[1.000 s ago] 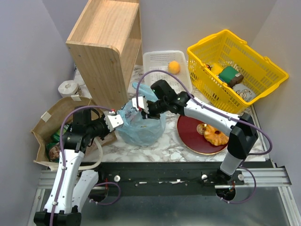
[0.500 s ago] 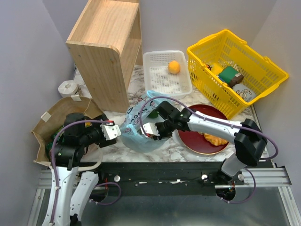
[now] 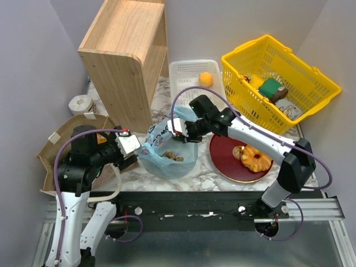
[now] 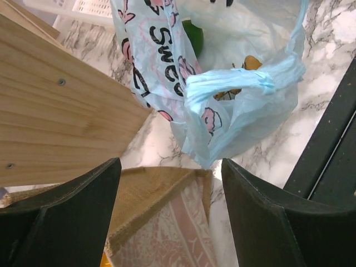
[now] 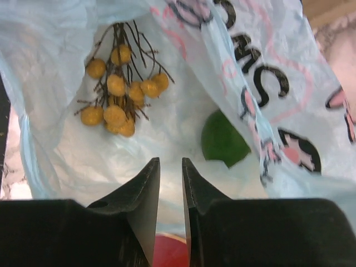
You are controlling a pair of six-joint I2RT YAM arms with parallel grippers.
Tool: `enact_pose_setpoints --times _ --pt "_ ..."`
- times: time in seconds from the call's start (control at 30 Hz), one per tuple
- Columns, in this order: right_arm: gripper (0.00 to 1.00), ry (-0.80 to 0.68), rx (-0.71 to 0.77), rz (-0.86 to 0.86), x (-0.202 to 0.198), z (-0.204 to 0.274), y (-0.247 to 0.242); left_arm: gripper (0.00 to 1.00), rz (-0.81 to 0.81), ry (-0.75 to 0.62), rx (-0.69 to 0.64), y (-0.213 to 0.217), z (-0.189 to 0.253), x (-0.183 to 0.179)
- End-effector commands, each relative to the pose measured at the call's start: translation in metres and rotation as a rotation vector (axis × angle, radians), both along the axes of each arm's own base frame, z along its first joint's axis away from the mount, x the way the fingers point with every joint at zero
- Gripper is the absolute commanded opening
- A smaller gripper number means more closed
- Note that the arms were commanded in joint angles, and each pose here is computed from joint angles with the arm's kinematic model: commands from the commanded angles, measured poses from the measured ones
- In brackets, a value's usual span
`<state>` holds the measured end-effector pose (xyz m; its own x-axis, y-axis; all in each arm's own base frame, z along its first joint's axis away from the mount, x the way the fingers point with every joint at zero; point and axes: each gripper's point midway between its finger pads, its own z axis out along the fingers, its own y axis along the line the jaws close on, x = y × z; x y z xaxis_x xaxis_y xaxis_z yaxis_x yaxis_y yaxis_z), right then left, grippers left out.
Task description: Untie the knot of the grocery bags and take out the mixed food
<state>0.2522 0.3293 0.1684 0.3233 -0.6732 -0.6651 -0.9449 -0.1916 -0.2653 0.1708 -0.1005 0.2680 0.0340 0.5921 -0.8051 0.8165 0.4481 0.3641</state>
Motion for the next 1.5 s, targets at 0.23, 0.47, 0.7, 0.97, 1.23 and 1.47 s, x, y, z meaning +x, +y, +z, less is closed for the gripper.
enact_pose_setpoints --times 0.23,0.47,0.7,0.97,1.23,1.47 --pt "0.33 0.166 -0.060 0.130 -0.026 -0.042 0.046 0.80 0.133 0.130 -0.350 -0.027 0.021 0.031" --pt "0.71 0.284 -0.093 0.150 -0.048 -0.069 0.046 0.76 0.133 0.249 -0.421 -0.037 0.006 0.031" --pt "0.74 0.394 -0.115 0.127 -0.058 -0.095 0.059 0.76 0.136 0.248 -0.381 -0.032 -0.001 0.022" --pt "0.63 0.472 -0.140 0.140 -0.070 -0.117 0.061 0.76 0.147 0.257 -0.357 -0.028 -0.014 0.012" --pt "0.12 0.276 -0.098 0.137 -0.051 -0.080 0.056 0.76 0.163 0.252 -0.372 -0.029 -0.018 0.020" --pt "0.00 0.132 -0.066 0.133 -0.051 -0.030 0.032 0.76 0.153 0.275 -0.358 -0.029 -0.034 0.021"
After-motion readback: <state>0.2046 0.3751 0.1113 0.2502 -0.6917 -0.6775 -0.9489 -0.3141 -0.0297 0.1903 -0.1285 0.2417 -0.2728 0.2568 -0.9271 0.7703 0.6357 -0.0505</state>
